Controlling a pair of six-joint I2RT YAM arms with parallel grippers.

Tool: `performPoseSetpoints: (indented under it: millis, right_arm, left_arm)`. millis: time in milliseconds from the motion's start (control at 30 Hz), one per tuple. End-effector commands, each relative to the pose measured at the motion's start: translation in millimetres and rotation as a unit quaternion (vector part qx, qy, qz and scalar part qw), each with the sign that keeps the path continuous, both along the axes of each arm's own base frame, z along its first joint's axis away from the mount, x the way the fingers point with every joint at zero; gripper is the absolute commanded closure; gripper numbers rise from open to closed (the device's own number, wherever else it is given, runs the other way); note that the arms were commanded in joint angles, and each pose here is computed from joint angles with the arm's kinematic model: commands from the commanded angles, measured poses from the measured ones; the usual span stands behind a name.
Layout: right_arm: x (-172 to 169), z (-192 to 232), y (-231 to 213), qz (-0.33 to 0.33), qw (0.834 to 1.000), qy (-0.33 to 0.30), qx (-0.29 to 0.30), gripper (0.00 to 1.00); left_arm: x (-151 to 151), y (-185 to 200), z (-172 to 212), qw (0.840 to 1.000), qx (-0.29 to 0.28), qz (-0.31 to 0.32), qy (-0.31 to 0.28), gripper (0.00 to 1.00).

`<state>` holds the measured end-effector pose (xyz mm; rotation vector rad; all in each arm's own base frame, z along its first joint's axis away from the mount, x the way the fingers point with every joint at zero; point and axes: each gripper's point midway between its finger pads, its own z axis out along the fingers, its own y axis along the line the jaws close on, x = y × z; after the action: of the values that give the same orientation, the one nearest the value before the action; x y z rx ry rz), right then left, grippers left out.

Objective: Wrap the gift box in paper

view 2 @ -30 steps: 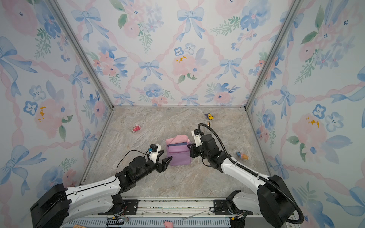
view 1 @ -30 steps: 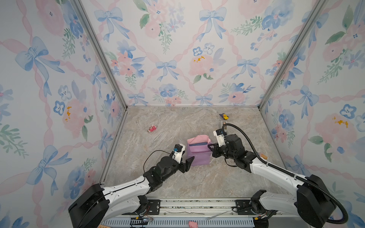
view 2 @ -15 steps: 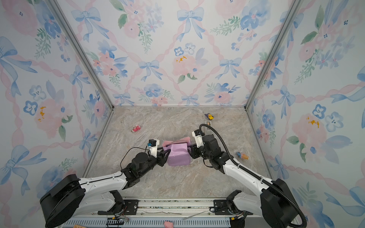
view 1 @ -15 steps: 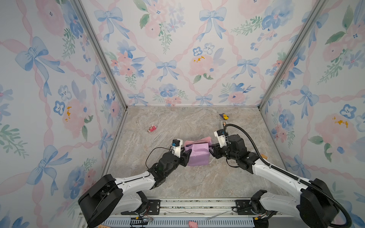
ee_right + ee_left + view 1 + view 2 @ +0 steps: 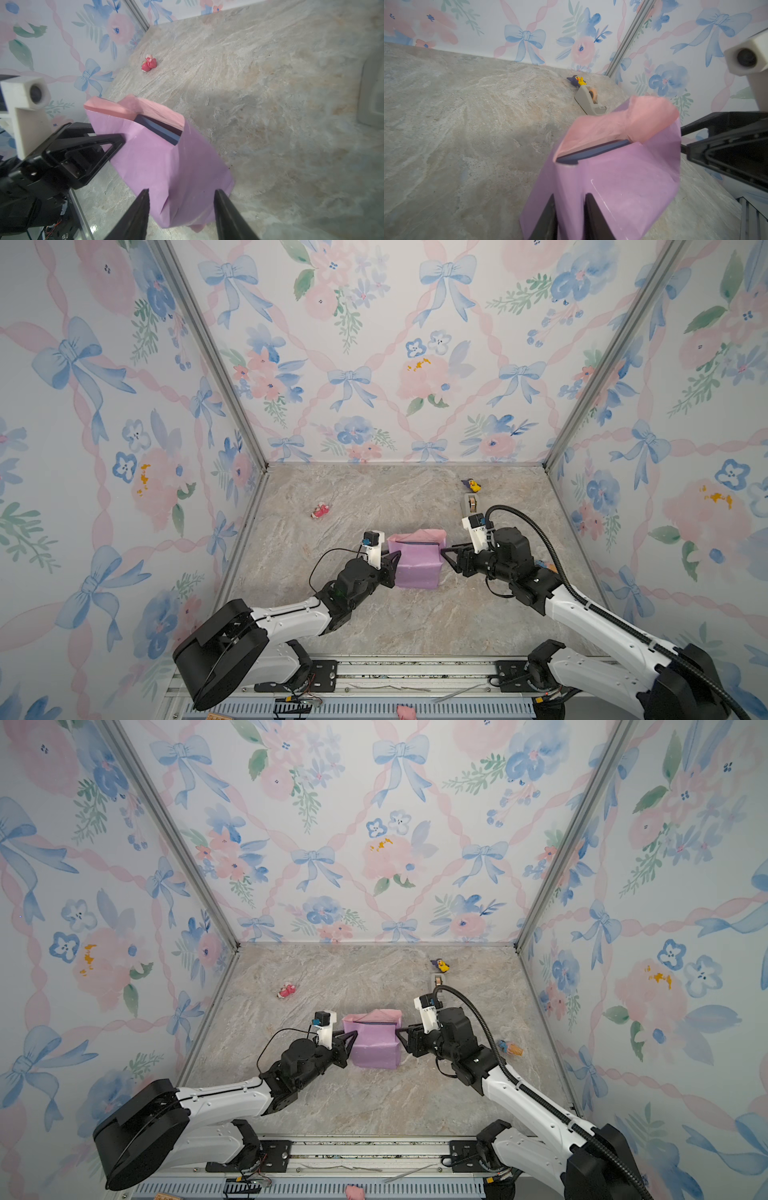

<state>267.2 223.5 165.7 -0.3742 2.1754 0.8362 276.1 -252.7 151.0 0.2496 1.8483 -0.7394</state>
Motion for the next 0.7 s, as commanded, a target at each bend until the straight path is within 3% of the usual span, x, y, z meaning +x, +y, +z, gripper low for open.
performPoseSetpoints:
  millis: [0,333,400,467,500,600,667]
  right_arm:
    - [3,-1,15,0.014,1.000,0.002,-0.009,0.51]
    - [8,-30,20,-0.004,0.997,0.007,-0.071,0.77]
    - [9,-32,17,-0.011,0.997,0.003,-0.082,0.80]
    - [9,-35,15,-0.012,0.996,-0.001,-0.089,0.81]
    - [11,-34,14,-0.014,0.996,-0.004,-0.092,0.81]
    - [14,-27,19,-0.006,0.996,-0.014,-0.087,0.81]
    - [12,-17,25,0.010,0.997,-0.018,-0.072,0.76]
  left_arm:
    - [4,1,-6,1.000,0.011,0.008,0.014,0.77]
    - [7,-3,-5,0.999,0.024,0.034,0.015,0.90]
    - [7,-2,-3,0.999,0.022,0.041,0.013,0.85]
    - [10,3,1,0.998,0.020,0.057,0.008,0.72]
    - [11,5,3,0.998,0.018,0.063,0.005,0.73]
    - [12,10,5,0.997,0.025,0.075,-0.001,0.88]
    - [13,11,1,0.996,0.033,0.079,0.003,0.92]
